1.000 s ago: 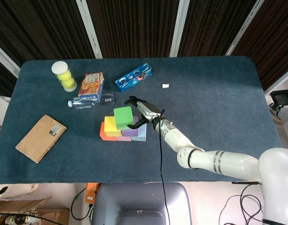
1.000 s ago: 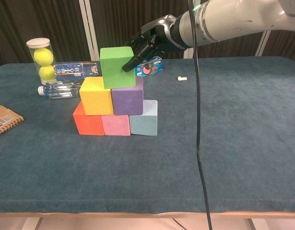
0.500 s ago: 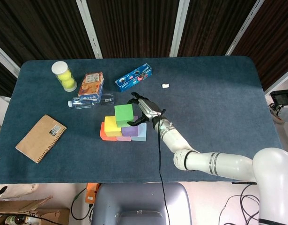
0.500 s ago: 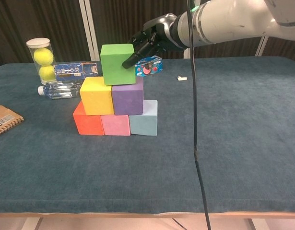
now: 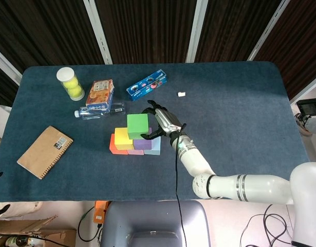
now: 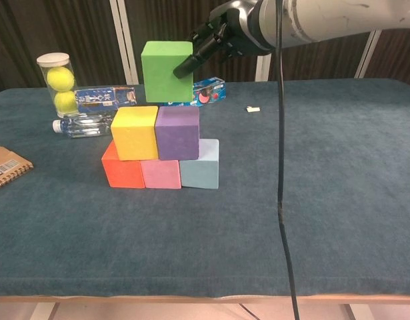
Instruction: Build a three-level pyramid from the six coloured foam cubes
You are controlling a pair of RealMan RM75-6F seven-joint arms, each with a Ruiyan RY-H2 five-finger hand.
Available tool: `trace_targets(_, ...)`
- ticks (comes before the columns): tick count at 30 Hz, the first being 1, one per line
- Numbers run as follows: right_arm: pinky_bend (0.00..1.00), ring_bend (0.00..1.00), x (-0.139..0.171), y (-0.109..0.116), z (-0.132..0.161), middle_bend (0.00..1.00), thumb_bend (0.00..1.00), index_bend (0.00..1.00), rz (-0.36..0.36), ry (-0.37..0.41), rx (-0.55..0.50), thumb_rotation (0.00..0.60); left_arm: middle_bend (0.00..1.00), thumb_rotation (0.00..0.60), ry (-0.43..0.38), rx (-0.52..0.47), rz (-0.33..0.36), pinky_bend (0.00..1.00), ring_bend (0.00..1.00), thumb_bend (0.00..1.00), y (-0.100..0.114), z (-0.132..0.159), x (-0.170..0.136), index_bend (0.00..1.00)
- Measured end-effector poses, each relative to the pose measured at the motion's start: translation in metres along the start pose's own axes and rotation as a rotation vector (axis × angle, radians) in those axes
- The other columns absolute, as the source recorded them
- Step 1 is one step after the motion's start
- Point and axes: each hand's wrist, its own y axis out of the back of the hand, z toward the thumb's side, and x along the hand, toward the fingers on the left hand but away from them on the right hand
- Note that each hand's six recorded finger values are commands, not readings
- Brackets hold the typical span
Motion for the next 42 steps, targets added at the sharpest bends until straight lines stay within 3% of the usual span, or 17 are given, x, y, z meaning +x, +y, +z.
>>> trace_targets(8, 0.0, 0.0, 0.008, -0.007, 0.001, 0.0, 0.16, 0.58, -0.02, -0.08, 0.02, 0.6, 0.02, 0.6, -0.015, -0.005, 0.01, 0.1, 0.0, 0.21, 0.0, 0.0, -0.004, 0.07)
trace_targets(23, 0.0, 0.0, -0.007, -0.03, 0.01, 0.0, 0.16, 0.55, -0.003, -0.075, 0.109, 0.6, 0.02, 0.6, -0.004, -0.021, 0.011, 0.1, 0.0, 0.21, -0.002, -0.007, -0.005, 0.07)
trace_targets(42, 0.0, 0.0, -0.013, -0.035, 0.011, 0.0, 0.16, 0.53, 0.007, -0.065, 0.096, 0.6, 0.02, 0.6, 0.002, -0.028, 0.012, 0.1, 0.0, 0.21, -0.001, -0.011, -0.006, 0.07)
